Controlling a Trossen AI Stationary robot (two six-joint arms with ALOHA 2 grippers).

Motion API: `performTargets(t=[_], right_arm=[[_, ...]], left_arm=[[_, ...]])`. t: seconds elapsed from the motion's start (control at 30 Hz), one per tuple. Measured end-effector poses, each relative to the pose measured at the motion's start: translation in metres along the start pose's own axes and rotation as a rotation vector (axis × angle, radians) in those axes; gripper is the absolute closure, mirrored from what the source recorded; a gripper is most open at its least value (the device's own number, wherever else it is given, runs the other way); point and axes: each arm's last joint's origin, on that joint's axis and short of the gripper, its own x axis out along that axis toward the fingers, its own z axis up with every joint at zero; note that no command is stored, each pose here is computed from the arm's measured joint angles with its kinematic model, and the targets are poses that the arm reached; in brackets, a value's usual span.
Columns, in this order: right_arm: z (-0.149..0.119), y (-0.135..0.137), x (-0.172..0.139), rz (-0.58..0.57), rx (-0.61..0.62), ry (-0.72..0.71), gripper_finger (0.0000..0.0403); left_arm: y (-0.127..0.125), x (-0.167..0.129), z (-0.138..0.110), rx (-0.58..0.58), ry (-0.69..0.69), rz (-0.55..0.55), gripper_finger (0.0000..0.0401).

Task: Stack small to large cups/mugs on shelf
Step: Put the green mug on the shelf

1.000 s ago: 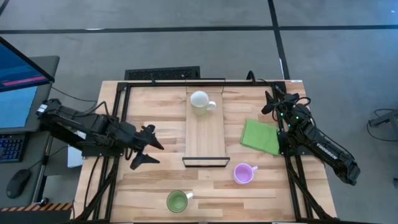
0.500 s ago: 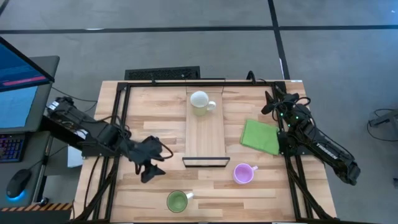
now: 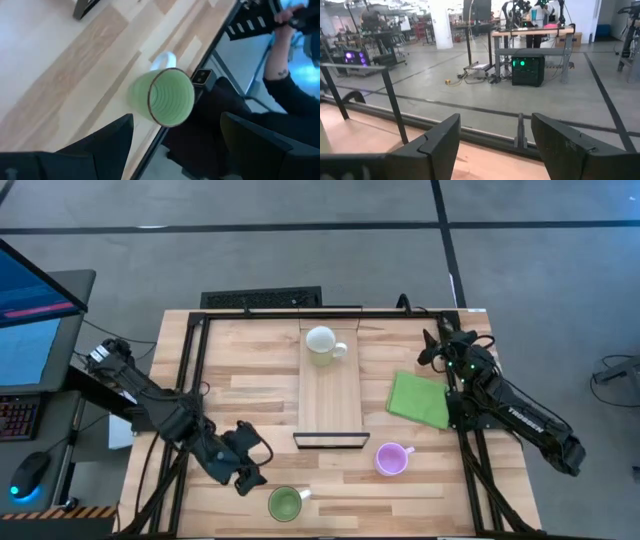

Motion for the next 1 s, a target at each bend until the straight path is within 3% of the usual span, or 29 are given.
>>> performTargets(t=[0.27, 0.47, 0.63, 1.0], right_arm=[[-0.008, 0.001, 0.005, -0.005, -0.028, 0.089, 0.0135], [-0.011, 0.002, 0.007, -0.007, -0.039, 0.125, 0.0135], [-0.011, 0.002, 0.007, -0.007, -0.040, 0.126, 0.0135], [-0.011, 0.002, 0.007, -0.007, -0.039, 0.126, 0.0135]], left_arm=[[-0.006, 0.033, -0.014, -0.174, 0.017, 0.050, 0.0110], [-0.014, 0.058, -0.021, -0.236, 0.060, 0.016, 0.0110], [-0.012, 0.072, -0.024, -0.293, 0.090, 0.059, 0.0110], [-0.006, 0.075, -0.026, -0.323, 0.074, 0.145, 0.0110]])
